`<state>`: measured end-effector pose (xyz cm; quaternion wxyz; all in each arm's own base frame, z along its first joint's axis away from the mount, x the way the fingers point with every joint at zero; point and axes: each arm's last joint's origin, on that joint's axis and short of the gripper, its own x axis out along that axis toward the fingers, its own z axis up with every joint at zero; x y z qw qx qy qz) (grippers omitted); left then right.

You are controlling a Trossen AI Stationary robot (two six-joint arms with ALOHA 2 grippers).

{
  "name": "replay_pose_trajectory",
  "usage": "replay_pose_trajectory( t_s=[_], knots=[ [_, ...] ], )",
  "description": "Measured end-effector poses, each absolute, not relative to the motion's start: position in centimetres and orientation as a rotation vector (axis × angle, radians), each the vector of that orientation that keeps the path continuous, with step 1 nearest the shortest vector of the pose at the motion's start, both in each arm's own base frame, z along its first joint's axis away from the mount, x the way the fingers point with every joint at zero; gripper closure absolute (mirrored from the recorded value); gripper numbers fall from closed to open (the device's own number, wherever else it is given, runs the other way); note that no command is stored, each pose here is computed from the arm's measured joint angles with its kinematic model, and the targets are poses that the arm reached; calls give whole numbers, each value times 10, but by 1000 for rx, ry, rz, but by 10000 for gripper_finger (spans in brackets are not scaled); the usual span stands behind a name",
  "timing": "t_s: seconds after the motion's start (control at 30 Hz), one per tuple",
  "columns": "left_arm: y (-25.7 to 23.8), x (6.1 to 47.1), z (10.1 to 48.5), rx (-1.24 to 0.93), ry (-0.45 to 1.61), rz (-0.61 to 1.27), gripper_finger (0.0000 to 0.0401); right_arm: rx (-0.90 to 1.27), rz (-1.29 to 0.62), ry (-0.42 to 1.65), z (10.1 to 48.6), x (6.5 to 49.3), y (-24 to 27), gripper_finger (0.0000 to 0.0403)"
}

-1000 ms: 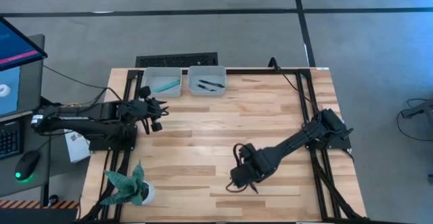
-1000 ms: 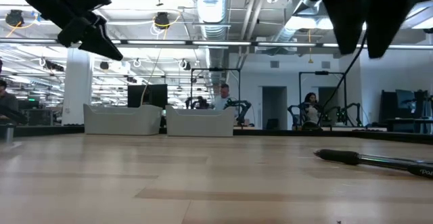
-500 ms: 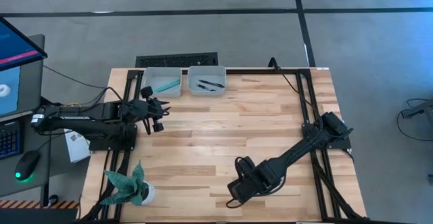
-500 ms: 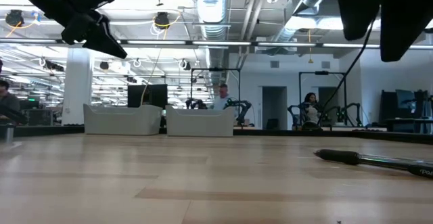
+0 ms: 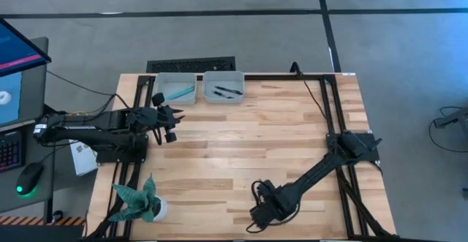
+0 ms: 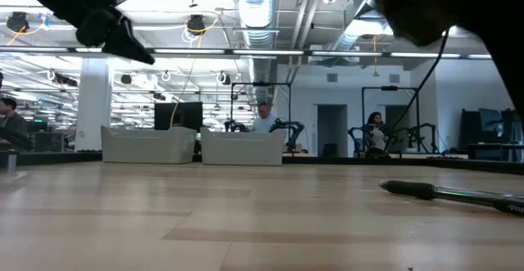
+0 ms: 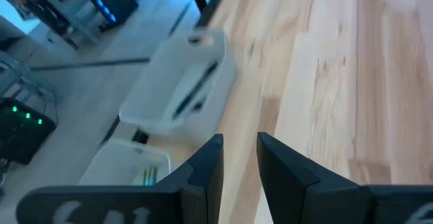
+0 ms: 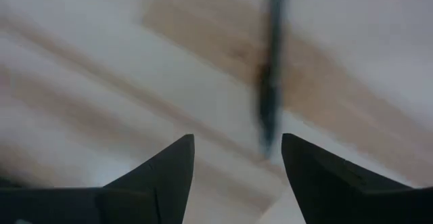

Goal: Sort pens & pencils
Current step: Put the black pen into the right gray bin

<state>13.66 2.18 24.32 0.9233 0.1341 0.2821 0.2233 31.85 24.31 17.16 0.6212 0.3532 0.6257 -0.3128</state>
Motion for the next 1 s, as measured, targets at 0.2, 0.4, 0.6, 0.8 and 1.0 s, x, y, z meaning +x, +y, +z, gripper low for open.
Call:
replay_pose_trajectory(
  t_s=[0.2,0.4,0.6,0.8,1.0],
  knots=[
    [21,133,253,258,487,465,319,808,-761,1479,146,320,251,157],
    [21,125,256,260,462,467,319,792,-785,1479,146,319,249,157],
    [21,123,258,258,443,472,319,779,-781,1487,147,318,248,157],
    [21,123,257,259,450,471,319,789,-761,1469,140,326,241,160],
    [21,123,257,260,455,470,319,786,-757,1465,135,330,229,182]
  ],
)
